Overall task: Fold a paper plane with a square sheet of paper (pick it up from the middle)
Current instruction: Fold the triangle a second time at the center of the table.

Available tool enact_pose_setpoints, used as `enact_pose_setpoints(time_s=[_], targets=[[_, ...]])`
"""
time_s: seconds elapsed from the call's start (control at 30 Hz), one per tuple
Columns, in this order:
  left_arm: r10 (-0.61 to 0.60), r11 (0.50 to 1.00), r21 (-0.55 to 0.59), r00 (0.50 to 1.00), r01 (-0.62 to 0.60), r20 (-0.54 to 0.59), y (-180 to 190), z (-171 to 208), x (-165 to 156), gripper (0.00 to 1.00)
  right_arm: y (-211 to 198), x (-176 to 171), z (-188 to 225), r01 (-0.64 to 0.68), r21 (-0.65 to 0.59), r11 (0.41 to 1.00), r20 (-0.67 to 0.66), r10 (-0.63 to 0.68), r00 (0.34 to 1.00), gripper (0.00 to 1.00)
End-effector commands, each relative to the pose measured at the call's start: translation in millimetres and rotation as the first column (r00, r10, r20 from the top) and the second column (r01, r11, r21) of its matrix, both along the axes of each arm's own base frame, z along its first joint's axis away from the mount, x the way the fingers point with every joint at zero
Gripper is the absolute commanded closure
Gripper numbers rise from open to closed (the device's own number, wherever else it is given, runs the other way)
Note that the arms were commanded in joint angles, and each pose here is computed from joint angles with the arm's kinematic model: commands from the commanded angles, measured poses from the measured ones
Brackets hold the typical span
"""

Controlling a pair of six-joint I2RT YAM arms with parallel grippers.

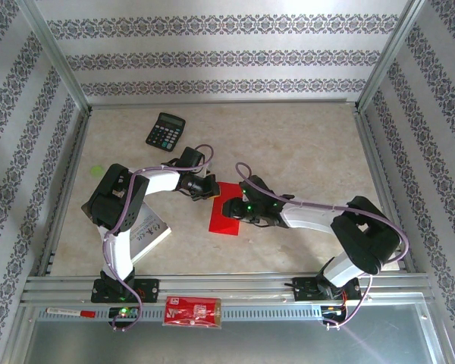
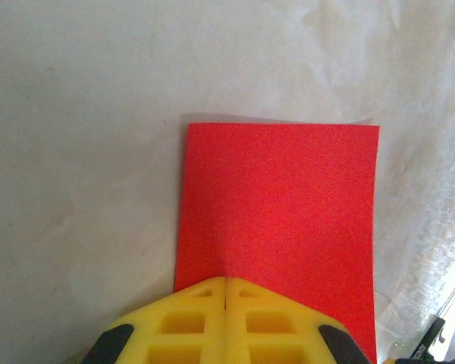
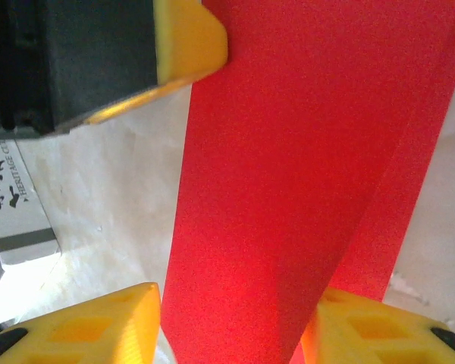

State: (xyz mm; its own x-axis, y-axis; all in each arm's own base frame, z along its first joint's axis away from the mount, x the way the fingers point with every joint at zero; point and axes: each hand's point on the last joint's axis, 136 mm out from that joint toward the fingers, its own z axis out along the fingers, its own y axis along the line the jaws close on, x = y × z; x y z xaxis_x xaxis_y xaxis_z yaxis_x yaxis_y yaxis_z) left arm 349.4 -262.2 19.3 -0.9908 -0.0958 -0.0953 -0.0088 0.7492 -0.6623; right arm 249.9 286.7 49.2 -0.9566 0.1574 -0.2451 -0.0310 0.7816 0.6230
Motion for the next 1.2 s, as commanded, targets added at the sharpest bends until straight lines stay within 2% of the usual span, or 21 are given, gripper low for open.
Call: enact_pose_setpoints(time_s=[0.0,0.2,0.4,0.67,0.73,0.83,1.0,1.07,1.17], targets=[[-0.003,0.999,0.050,0.998,0.006,-0.060,12.4,-15.3,-15.7,1.00,6.8,12.9,7.7,-0.028,0.017,0.999,0.035,0.027,0.999,0.49],[-0.002,0.999,0.049,0.998,0.005,-0.059,12.1,-14.8,-14.7,1.00,0.8,27.7,-4.2,0.044,0.008,0.999,-0.038,-0.044,0.998,0.57],[-0.004,0.999,0.051,0.998,0.007,-0.059,12.2,-14.4,-14.4,1.00,-7.8,37.5,-10.8,0.105,0.005,0.994,-0.066,-0.105,0.992,0.74],[-0.003,1.000,0.027,0.999,0.004,-0.038,8.0,-3.3,-9.8,1.00,-8.8,39.0,-6.5,0.123,0.032,0.992,-0.087,-0.120,0.989,0.91],[-0.005,1.000,-0.016,1.000,0.005,-0.006,2.3,8.8,-5.8,0.94,-10.8,39.6,-5.4,0.127,0.039,0.991,-0.102,-0.122,0.987,0.94],[-0.010,0.997,-0.081,0.997,0.017,0.077,-4.4,32.5,0.1,0.79,-14.5,39.5,-2.3,0.122,0.047,0.991,-0.115,-0.116,0.987,0.98],[-0.001,0.988,-0.151,0.960,0.045,0.279,-5.3,71.8,-6.3,0.58,-19.6,37.5,4.7,0.130,0.080,0.988,-0.152,-0.117,0.981,0.98],[-0.012,0.990,-0.127,0.927,0.064,0.374,-4.6,81.4,-20.6,0.47,-22.8,37.1,6.7,0.146,0.088,0.985,-0.173,-0.129,0.976,0.98],[-0.108,0.991,-0.014,0.857,0.134,0.503,-11.5,89.5,-53.1,0.38,-27.0,36.6,9.7,0.182,0.107,0.978,-0.213,-0.156,0.965,0.98]])
